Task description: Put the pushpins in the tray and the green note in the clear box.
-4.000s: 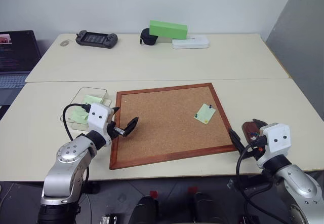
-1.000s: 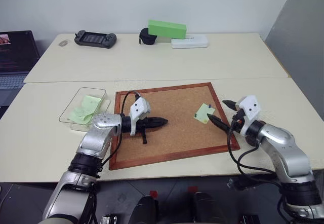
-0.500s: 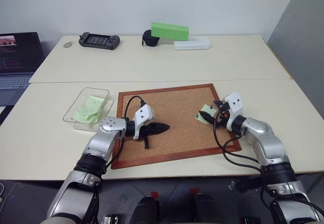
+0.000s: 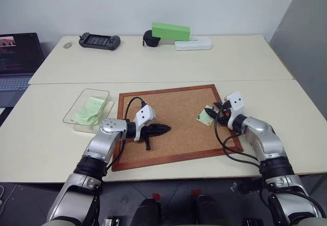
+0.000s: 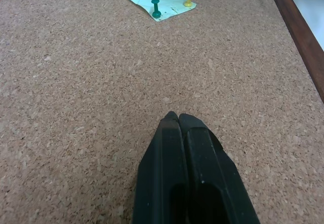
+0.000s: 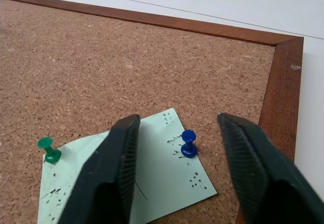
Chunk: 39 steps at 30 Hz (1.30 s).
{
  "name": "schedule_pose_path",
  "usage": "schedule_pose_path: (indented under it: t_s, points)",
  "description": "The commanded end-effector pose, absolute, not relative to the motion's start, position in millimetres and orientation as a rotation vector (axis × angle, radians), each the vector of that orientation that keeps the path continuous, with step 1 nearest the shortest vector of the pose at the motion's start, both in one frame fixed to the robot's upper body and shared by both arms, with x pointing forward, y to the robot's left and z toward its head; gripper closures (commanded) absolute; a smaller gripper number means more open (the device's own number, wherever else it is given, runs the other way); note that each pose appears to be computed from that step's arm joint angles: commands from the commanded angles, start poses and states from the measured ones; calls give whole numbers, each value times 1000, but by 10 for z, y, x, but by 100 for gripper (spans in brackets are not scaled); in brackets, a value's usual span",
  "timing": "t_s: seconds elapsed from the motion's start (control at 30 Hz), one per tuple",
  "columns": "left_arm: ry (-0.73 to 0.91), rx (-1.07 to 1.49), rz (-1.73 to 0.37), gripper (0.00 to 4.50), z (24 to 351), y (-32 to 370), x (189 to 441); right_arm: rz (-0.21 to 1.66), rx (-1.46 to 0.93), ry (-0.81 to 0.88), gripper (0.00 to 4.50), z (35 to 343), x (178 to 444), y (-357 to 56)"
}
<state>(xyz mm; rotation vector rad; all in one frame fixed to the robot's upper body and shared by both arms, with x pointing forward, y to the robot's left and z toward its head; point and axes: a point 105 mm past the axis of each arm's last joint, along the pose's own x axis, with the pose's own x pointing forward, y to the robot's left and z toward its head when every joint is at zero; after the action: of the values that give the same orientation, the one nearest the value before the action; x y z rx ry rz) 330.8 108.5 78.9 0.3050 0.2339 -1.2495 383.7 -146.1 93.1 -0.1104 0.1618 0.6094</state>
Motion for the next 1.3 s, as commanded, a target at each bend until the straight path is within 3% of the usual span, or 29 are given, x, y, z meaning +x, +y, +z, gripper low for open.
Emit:
schedule_pose_path:
  t_s: [0.03,0.3,0.73,1.3]
  points:
    - [273,304,-1241,450,715,1099,3296,612,-104,108,295,1074,3866,-1464]
    - [288,315,-1248,450,690,1087,3289,586,-95,87,443,1117,3894,-1495]
    - [301,309,-1249,450,682,1074,3266,637,-184,-68,443,1345,3825,-1382]
    - [315,304,-1257,450,680,1066,3240,636,-292,44,443,1085,3712,-1488]
